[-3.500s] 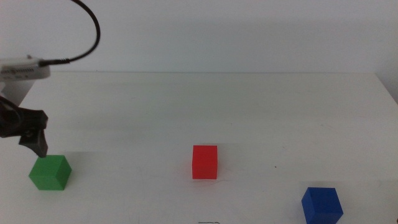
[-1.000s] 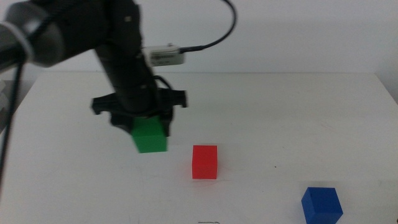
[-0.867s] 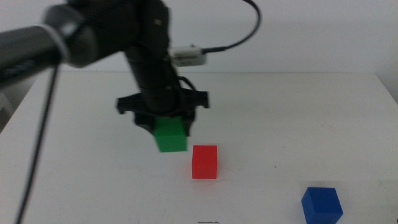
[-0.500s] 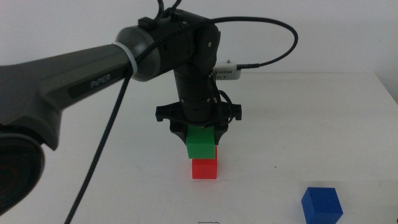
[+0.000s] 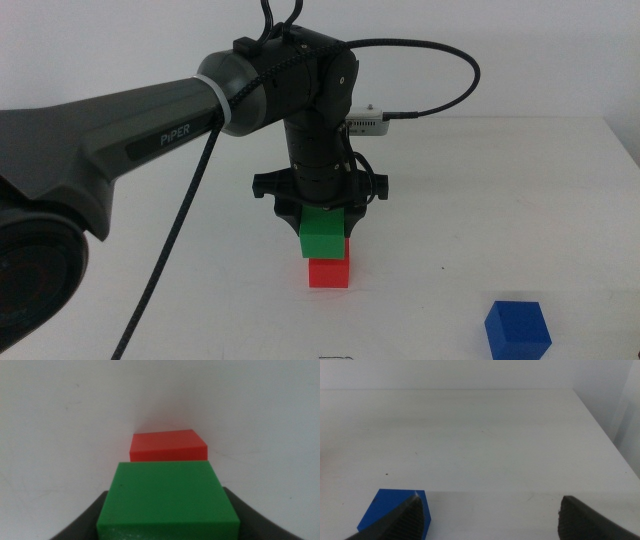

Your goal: Stack red cubes first, then green, then blue cubes in a specific spot.

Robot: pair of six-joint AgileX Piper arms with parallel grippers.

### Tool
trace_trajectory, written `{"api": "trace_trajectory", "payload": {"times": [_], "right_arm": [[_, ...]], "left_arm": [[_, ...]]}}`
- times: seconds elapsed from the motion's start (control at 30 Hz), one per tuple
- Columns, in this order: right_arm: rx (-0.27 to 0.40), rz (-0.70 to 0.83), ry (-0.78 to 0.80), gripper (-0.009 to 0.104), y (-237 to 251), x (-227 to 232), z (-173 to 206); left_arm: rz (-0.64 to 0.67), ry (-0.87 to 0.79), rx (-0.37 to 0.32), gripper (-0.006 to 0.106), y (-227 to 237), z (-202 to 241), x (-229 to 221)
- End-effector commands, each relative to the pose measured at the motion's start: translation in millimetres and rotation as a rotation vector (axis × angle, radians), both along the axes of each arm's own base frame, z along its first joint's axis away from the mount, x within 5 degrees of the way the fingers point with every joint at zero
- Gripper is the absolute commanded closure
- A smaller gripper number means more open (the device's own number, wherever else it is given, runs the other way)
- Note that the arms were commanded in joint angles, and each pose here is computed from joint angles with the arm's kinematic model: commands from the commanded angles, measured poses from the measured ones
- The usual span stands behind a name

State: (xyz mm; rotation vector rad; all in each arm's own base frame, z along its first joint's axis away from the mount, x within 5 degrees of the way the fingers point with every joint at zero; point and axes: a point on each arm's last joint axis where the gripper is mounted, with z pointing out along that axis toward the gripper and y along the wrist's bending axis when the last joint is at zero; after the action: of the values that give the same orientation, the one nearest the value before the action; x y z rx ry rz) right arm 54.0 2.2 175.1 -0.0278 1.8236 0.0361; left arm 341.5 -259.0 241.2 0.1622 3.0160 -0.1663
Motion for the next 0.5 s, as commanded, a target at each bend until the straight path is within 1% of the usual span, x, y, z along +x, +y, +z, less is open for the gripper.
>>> {"api": "trace_trajectory", "payload": {"times": [0.0,0.47], "right_arm": [[-0.015,-0.004,-0.113,0.015,-0.5,-0.5,13.6],[-0.015,-0.004,-0.113,0.015,-0.5,-0.5,13.6]], "left_arm": [[-0.005,-0.083,-0.068,0.102,-0.3,34.0,-4.3],[0.018,-0.106,-0.111,0.102,-5.8,35.2,-3.6]]}}
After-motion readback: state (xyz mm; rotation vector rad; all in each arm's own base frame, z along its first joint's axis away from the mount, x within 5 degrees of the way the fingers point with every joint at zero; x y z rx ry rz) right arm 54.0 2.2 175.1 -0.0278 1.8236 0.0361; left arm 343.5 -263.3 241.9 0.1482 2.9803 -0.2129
